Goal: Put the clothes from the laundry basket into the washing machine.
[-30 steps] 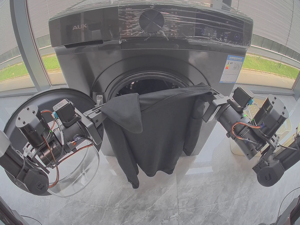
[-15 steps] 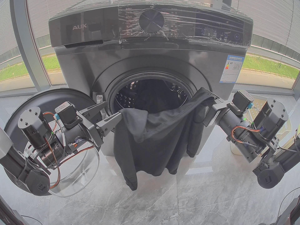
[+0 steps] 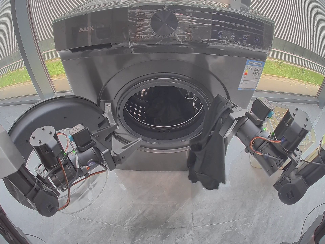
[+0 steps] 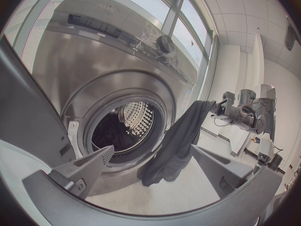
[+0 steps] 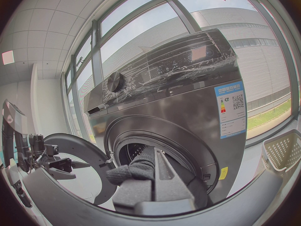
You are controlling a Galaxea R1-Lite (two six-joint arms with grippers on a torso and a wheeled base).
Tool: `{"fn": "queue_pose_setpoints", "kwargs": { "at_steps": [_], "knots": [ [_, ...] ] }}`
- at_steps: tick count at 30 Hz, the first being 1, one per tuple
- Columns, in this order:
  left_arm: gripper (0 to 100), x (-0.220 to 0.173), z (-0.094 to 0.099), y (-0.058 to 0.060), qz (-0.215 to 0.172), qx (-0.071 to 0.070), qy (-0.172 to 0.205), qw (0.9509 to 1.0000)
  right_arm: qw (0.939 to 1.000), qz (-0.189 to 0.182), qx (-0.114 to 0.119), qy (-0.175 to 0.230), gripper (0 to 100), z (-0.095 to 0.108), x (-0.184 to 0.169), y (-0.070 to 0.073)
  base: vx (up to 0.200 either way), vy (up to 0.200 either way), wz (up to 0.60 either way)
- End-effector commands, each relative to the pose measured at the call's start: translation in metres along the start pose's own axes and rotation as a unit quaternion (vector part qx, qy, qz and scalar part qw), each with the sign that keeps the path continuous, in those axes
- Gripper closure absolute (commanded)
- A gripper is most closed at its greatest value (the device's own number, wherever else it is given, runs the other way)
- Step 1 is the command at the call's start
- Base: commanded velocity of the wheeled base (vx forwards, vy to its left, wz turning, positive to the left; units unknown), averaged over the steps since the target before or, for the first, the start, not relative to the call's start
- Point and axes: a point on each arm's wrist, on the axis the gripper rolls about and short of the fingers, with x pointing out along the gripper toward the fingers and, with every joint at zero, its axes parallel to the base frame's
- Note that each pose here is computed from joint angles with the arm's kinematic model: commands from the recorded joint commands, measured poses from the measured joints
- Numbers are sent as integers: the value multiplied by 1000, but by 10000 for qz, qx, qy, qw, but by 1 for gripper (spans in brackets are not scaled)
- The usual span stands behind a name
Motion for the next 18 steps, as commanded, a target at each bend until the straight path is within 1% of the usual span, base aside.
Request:
{"fn": "queue_pose_setpoints", "kwargs": {
  "at_steps": [1,2,5,6,8,10,12,16,18],
  "knots": [
    [0,3,-21,0,-20,-109,384,9992,9999,118,31,18,100,-1,0,8,0,0,0],
    [0,3,-25,0,-28,-112,458,9989,9999,139,36,36,100,-2,-1,9,0,0,0],
    [0,8,-40,-4,-141,-45,707,9974,9997,227,89,42,100,-2,-1,16,0,0,0],
    [0,8,-40,-4,-141,-45,707,9974,9997,227,89,42,100,-2,-1,16,0,0,0],
    [0,19,-55,-6,-238,-6,895,9957,9997,228,105,14,100,-2,1,19,0,0,0],
    [0,27,-64,-9,-324,-9,990,9946,9996,255,124,-51,100,0,4,21,0,0,0],
    [0,33,-74,-11,-390,-43,1114,9930,9994,276,139,-131,100,4,6,22,0,0,0],
    [0,45,-88,-13,-496,-60,1219,9913,9994,285,147,-160,100,5,7,23,0,0,0],
    [0,50,-93,-13,-503,-60,1227,9911,9992,336,161,-146,100,4,8,27,0,0,0]
  ]
}}
